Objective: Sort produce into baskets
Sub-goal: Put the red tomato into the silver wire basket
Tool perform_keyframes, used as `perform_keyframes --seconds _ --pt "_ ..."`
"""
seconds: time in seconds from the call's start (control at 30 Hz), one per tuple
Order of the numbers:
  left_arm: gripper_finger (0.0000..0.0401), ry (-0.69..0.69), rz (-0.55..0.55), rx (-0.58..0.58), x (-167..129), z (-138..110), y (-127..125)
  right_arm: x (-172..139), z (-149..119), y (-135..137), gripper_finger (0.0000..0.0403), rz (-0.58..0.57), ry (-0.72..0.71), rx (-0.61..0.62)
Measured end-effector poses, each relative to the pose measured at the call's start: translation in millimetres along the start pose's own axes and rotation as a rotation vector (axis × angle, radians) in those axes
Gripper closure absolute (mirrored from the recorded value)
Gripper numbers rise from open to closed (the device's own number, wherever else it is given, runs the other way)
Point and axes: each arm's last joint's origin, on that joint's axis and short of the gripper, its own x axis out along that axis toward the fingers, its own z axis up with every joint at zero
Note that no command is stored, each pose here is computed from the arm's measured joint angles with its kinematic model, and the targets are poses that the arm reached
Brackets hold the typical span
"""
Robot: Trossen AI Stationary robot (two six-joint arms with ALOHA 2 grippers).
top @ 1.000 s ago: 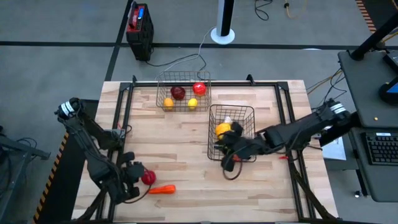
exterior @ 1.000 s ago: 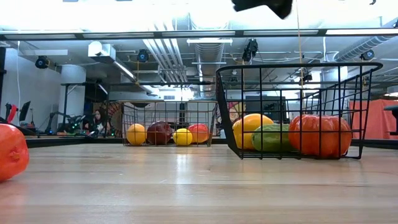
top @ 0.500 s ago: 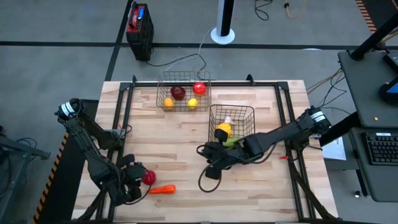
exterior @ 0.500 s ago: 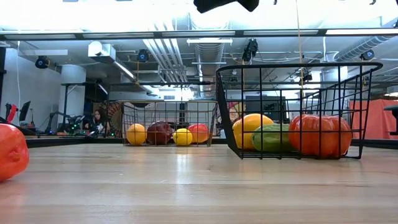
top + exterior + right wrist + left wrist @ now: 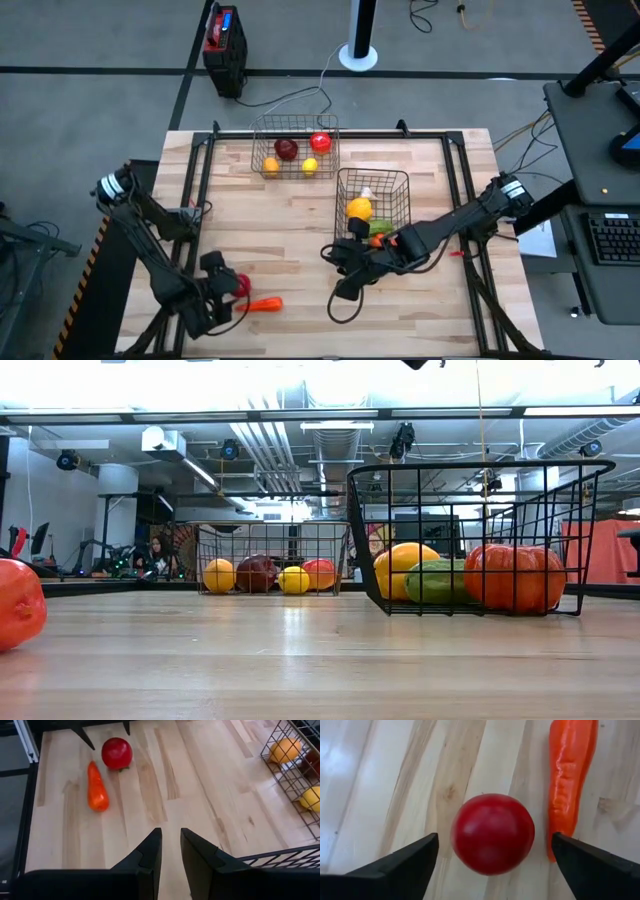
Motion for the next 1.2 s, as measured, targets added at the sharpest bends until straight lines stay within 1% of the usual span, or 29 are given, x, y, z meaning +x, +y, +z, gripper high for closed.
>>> perform_keyframes --seconds 0.13,0.27,0.63,0.77,0.93,1.0,1.2 --pt "0.0023 0.003 0.013 0.009 4.4 -1.3 -2.6 0.3 -1.7 0.6 0.0339 -0.001 0.004 0.001" --pt "0.0021 -0.018 0.027 0.012 9.9 -2.0 -6.2 1.4 -3.3 0.3 0.0339 -0.005 0.008 0.009" --pt "0.0022 0.004 0.097 0.034 32.5 -9.6 -16.0 1.6 -3.9 0.1 0.0339 -0.007 0.009 0.007" --pt "0.0041 0.010 0.124 0.030 38.9 -11.7 -17.6 1.6 -3.9 0.1 0.0339 -0.007 0.009 0.007" --pt "0.0089 0.003 0.142 0.035 42.4 -12.8 -18.3 1.5 -3.8 0.1 0.0339 -0.007 0.009 0.006" --pt "0.0103 0.003 0.142 0.034 42.3 -12.7 -18.2 1.5 -3.8 0.1 0.0339 -0.007 0.009 0.006" --pt "0.0104 0.007 0.140 0.030 40.9 -12.3 -17.5 1.5 -3.9 0.0 0.0339 -0.007 0.010 0.006"
